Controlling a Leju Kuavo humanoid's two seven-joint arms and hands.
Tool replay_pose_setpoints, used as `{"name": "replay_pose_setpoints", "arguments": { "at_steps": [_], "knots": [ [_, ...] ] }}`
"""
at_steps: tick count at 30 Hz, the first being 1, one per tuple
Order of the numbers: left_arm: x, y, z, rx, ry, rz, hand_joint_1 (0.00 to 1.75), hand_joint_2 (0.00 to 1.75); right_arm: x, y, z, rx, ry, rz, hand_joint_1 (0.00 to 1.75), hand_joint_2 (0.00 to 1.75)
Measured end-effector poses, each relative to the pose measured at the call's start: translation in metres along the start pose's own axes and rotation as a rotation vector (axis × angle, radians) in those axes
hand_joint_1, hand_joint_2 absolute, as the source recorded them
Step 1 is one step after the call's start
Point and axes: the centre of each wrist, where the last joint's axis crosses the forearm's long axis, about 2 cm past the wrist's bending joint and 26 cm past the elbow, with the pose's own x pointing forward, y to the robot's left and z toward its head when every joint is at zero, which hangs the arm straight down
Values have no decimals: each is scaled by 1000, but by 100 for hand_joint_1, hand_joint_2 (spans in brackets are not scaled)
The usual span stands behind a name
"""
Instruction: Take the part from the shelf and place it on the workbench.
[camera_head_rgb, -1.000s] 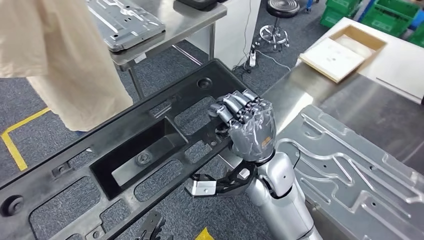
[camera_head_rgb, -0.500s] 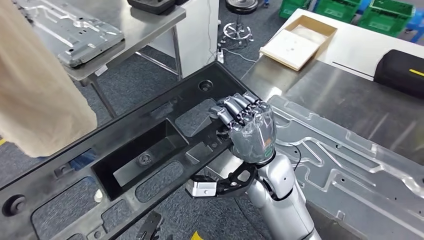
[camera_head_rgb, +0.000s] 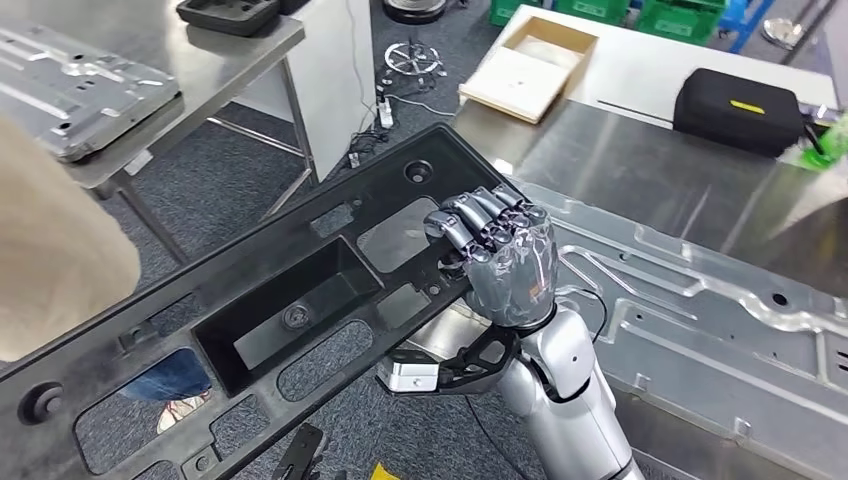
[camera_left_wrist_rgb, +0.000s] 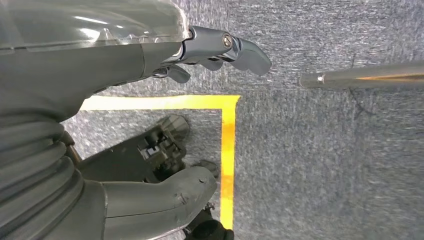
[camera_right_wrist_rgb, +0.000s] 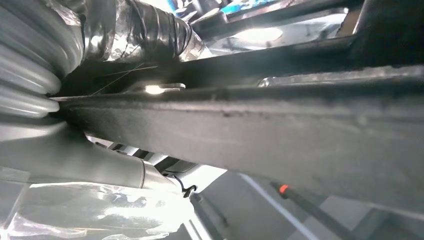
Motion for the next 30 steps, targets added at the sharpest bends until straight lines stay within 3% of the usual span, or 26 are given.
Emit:
{"name": "replay_pose_setpoints", "arguments": {
  "at_steps": [30],
  "knots": [
    [-4, 7, 1, -14, 6, 30, 0, 175, -55, -12, 25, 60, 129, 162, 175, 175]
  ]
}}
